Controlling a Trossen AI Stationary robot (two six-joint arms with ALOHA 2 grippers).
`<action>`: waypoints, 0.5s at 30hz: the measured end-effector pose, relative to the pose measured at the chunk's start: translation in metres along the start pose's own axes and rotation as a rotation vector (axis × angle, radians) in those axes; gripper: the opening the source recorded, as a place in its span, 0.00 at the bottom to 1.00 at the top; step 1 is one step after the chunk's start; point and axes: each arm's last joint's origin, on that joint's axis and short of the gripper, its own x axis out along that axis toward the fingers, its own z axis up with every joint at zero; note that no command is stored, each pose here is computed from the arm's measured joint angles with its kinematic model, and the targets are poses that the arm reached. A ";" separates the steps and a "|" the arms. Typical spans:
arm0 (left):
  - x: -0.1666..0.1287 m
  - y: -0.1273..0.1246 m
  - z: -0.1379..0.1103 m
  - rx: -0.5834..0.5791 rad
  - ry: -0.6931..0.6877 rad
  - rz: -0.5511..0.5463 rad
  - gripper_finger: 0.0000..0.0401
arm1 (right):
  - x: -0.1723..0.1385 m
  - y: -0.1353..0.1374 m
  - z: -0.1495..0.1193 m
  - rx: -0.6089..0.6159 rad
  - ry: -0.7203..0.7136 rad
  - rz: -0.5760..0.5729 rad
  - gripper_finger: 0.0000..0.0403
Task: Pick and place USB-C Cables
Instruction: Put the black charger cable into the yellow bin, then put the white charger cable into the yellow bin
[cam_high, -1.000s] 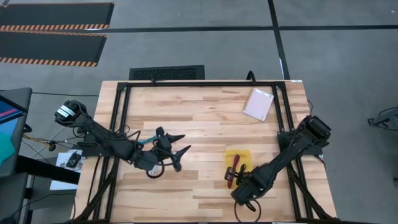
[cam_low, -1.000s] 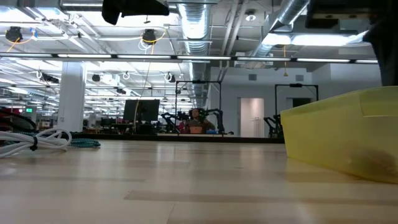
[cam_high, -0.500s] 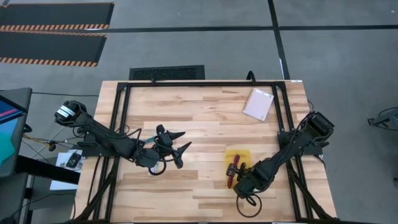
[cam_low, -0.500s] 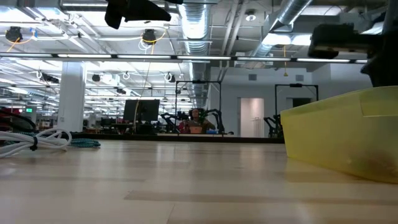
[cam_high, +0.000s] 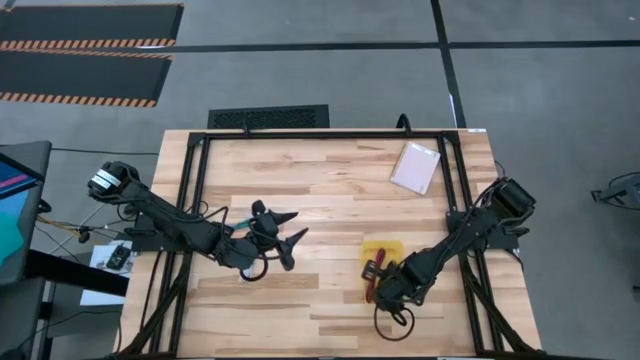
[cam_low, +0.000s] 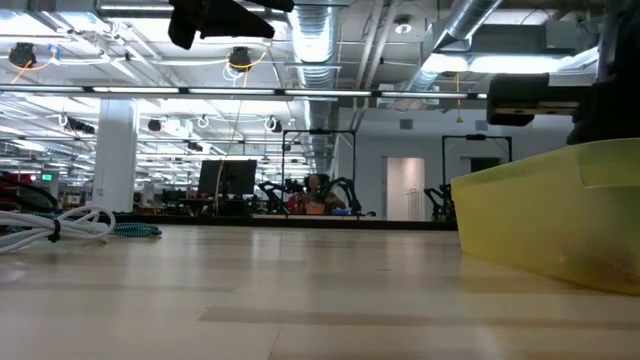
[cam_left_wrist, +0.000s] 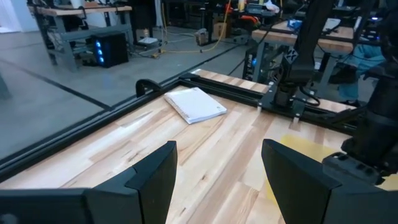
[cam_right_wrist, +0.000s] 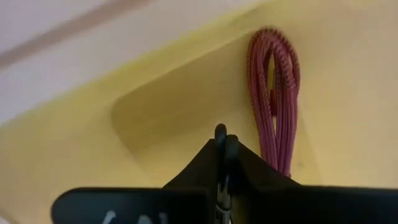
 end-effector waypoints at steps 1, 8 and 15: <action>0.000 0.000 0.000 0.001 0.004 -0.008 0.56 | 0.000 0.000 0.001 0.010 -0.011 -0.002 0.12; 0.000 -0.001 -0.001 0.007 0.025 -0.052 0.56 | 0.000 -0.004 0.004 0.104 -0.058 -0.014 0.23; 0.000 -0.001 -0.001 0.007 0.025 -0.052 0.56 | 0.000 -0.004 0.004 0.127 -0.057 -0.013 0.44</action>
